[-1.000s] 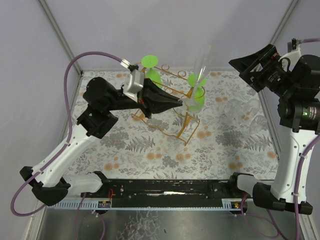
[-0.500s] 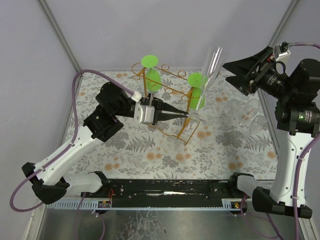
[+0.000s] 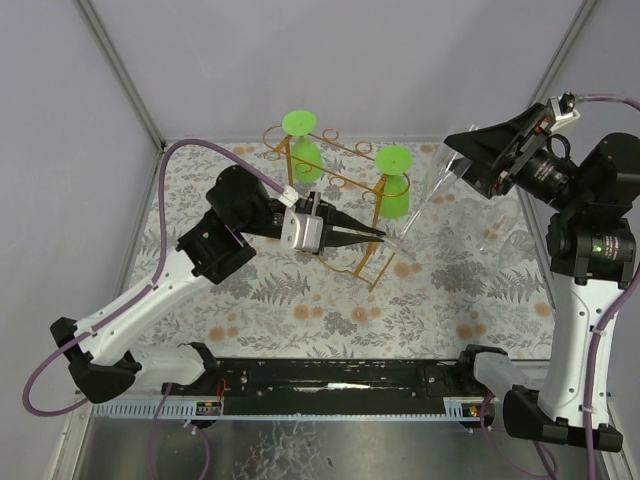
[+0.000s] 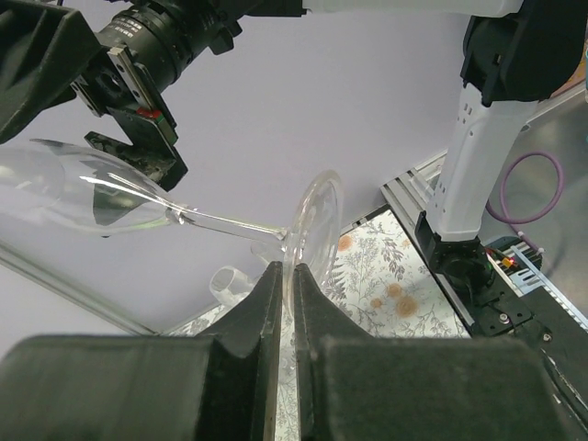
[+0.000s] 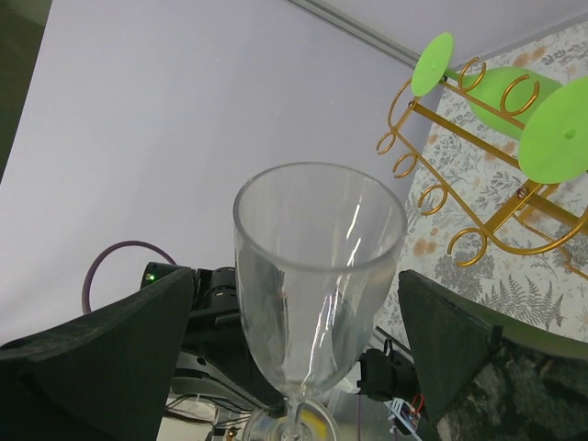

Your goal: Take the wine glass off the wine glass rack

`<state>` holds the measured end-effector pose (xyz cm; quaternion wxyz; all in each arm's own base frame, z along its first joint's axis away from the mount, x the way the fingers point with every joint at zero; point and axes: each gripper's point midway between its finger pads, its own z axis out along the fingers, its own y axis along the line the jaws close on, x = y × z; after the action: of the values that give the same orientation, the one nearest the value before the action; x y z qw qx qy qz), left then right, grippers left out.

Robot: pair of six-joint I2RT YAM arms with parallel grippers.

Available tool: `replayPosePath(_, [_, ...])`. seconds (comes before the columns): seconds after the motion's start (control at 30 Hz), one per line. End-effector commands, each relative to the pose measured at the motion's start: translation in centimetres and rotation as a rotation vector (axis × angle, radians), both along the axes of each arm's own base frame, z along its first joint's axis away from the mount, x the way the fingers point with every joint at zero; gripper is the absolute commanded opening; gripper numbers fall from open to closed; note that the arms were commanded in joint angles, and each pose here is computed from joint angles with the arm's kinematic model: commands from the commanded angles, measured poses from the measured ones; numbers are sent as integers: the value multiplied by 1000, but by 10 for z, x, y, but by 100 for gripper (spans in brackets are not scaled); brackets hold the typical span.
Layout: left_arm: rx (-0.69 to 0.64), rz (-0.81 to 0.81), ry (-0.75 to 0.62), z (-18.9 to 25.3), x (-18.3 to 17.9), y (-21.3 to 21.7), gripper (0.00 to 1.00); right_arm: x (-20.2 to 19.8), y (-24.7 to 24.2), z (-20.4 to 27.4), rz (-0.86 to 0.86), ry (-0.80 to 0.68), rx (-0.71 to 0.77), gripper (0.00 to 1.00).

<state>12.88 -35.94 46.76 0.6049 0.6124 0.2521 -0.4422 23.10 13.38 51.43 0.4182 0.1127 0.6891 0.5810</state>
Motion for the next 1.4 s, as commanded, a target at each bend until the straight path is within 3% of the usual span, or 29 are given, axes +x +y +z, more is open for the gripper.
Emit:
replayPosePath(0.0, [-56, -3, -53, 18, -6, 2, 0, -7, 4, 7, 42, -43, -8, 98])
replayPosePath(0.1, [-51, -4, -56, 16, -6, 2, 0, -6, 3, -1, 46, -14, -30, 86])
replayPosePath(0.2, [-48, -7, -57, 14, -8, 1, 0, -9, 3, 2, 40, -23, -50, 68])
replayPosePath(0.37, [-47, 1, -52, 12, -11, 0, 0, -2, -5, -9, -21, -8, -121, 30])
replayPosePath(0.4, [-48, 17, -42, 12, -8, 0, 4, 1, -12, -8, -83, -21, -178, 26])
replayPosePath(0.43, [-54, 48, -22, 15, -3, 0, 20, 4, -22, -12, -148, -16, -249, 23])
replayPosePath(0.47, [-58, 66, 9, 16, 0, 0, 29, 7, -35, -20, -219, 3, -336, 22])
replayPosePath(0.5, [-72, 113, 50, 21, 7, 0, 47, 9, -49, -28, -285, 22, -426, 21])
replayPosePath(0.57, [-87, 190, 139, 26, 22, 0, 68, 10, -81, -45, -414, 61, -600, 20])
replayPosePath(0.67, [-105, 296, 267, 32, 41, 2, 80, 10, -125, -62, -616, 85, -770, 19])
replayPosePath(0.83, [-134, 367, 421, 42, 63, 11, 86, 7, -163, -84, -810, 38, -890, 18])
replayPosePath(1.03, [-163, 408, 656, 63, 102, 24, 87, 24, -174, -136, -847, 3, -942, 17])
replayPosePath(1.37, [-182, 397, 883, 91, 128, 49, 92, 53, -174, -158, -860, -261, -1024, 16])
